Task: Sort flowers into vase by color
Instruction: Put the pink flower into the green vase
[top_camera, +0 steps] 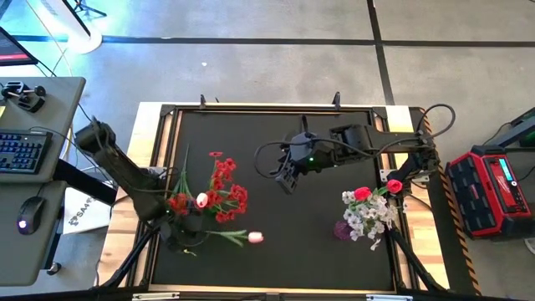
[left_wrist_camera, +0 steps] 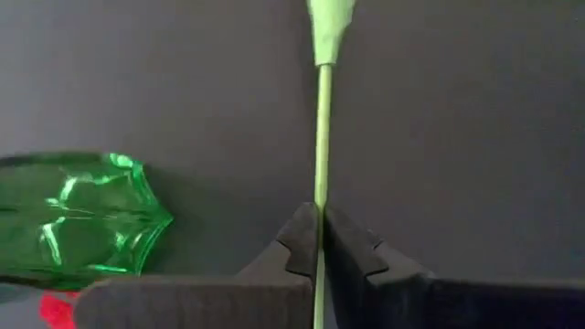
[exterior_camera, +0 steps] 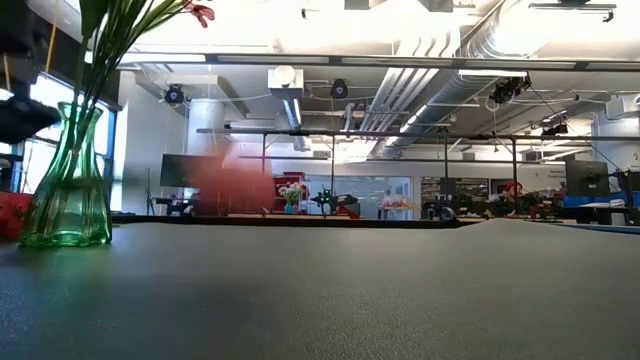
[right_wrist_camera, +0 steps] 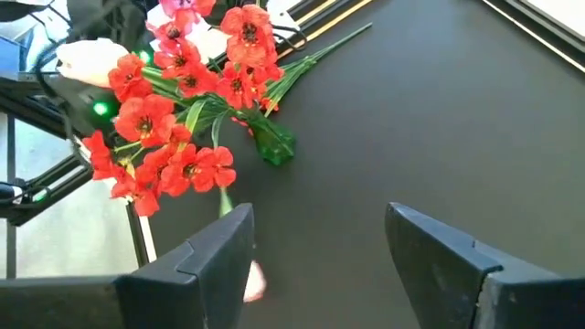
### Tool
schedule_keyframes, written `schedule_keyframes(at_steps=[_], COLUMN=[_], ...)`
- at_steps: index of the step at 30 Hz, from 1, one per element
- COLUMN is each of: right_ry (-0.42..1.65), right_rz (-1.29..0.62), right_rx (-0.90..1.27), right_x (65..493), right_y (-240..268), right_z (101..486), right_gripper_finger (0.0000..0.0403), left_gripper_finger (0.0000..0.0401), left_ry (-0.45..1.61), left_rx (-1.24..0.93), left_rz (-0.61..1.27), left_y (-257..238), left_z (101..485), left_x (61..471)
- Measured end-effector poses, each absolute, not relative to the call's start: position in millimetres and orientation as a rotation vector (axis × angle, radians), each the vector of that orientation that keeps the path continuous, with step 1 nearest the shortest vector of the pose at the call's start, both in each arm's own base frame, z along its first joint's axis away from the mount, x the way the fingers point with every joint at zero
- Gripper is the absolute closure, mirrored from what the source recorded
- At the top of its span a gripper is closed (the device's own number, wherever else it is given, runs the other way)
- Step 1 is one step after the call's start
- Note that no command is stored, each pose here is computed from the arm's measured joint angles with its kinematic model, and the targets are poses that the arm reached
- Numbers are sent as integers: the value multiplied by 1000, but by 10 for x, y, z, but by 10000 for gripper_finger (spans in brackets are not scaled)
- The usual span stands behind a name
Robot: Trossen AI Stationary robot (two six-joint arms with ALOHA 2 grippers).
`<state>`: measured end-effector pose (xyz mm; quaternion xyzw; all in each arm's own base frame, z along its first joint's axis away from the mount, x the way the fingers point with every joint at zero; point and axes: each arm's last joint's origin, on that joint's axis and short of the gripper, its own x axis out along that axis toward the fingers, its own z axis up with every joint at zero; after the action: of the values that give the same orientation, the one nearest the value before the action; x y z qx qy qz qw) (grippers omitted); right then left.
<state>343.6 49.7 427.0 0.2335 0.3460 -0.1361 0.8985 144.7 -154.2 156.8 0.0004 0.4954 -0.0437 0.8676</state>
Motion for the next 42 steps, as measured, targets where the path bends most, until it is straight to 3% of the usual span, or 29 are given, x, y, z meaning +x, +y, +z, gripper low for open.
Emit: schedule_keyframes(at_steps=[10, 17, 22, 30, 39, 42], right_ry=[736, 711, 675, 594, 547, 541], right_rz=[-280, -340, -400, -406, -465, -470], right_rx=[495, 511, 555, 616, 600, 598], right_x=[3417, 3418, 3429, 3480, 3486, 3487], right_y=[538, 516, 471, 441, 430, 429], right_z=[4257, 4259, 4267, 4318, 4332, 4334], right_gripper_finger=[167, 167, 167, 167, 167, 167], left_gripper_finger=[401, 401, 401, 401, 401, 401], left_ry=[773, 684, 439, 156, -24, -18], left_rx=[-74, -182, -173, -165, 29, 98], left_rz=[-438, -565, -614, -364, 52, 115], left_y=[-1753, -1752, -1673, -1301, -936, -848], left_z=[2281, 2672, 3105, 3556, 3773, 3672], left_x=[1324, 1189, 1150, 1044, 910, 877])
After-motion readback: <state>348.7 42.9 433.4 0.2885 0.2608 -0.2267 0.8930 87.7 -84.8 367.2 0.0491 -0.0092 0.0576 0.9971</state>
